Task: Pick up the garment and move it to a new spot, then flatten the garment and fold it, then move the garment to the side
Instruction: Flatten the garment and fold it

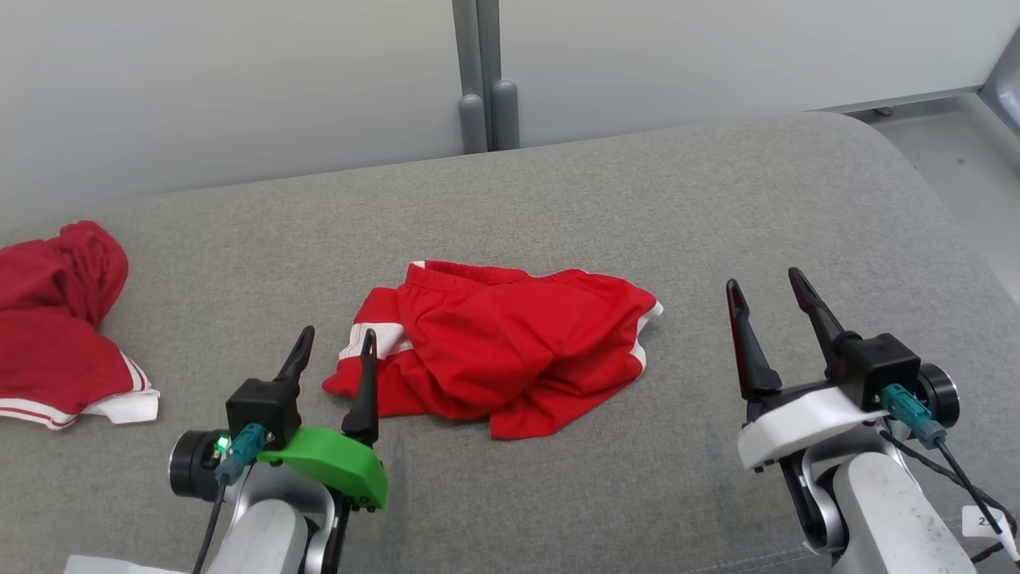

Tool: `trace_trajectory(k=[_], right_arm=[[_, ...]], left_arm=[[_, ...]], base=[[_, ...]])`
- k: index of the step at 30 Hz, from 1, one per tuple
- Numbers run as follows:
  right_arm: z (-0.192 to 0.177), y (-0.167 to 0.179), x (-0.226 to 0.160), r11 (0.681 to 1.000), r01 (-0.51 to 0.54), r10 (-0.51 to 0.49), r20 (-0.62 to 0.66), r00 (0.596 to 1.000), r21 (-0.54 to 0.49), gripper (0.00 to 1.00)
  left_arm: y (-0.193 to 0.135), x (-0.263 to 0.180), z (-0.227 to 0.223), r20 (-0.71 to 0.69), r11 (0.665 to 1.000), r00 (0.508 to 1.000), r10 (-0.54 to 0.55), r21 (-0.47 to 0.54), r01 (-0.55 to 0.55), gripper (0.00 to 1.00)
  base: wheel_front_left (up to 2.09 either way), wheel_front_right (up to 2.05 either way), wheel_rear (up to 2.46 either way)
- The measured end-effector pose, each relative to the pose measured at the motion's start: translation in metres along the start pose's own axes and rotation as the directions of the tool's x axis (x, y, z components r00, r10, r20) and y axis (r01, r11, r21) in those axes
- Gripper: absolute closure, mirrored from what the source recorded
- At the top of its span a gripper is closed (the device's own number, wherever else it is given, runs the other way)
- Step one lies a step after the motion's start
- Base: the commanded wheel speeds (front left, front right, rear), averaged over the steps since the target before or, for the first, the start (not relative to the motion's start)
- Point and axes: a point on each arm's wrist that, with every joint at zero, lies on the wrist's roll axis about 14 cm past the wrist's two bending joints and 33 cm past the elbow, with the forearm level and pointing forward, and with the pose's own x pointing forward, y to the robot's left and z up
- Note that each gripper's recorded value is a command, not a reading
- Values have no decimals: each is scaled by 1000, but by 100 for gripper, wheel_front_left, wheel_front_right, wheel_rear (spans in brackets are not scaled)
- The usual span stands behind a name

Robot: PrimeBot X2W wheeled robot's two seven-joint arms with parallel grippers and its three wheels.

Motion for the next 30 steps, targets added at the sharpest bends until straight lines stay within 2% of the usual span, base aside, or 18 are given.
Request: trace_trajectory(k=[6,14,21,24,30], right_arm=[[-21,9,-4,999,-54,53,-67,996,-9,0],[-56,43,1,977,-215,212,-180,961,1,0],[-59,82,37,936,-353,343,-215,914,-6,0],[-64,104,55,903,-429,411,-248,877,-23,0],[-70,135,81,855,-518,486,-297,822,-32,0]], left_arm=[[7,-18,-5,-6,1000,1000,29,-2,-29,0],[20,-35,4,28,997,997,77,19,-78,0],[39,-52,17,70,989,987,147,24,-149,0],[49,-62,22,85,981,979,187,24,-190,0],[59,-75,21,85,971,968,235,23,-238,0]], base=[[0,0,0],[0,0,0],[0,0,0],[0,0,0],[0,0,0]])
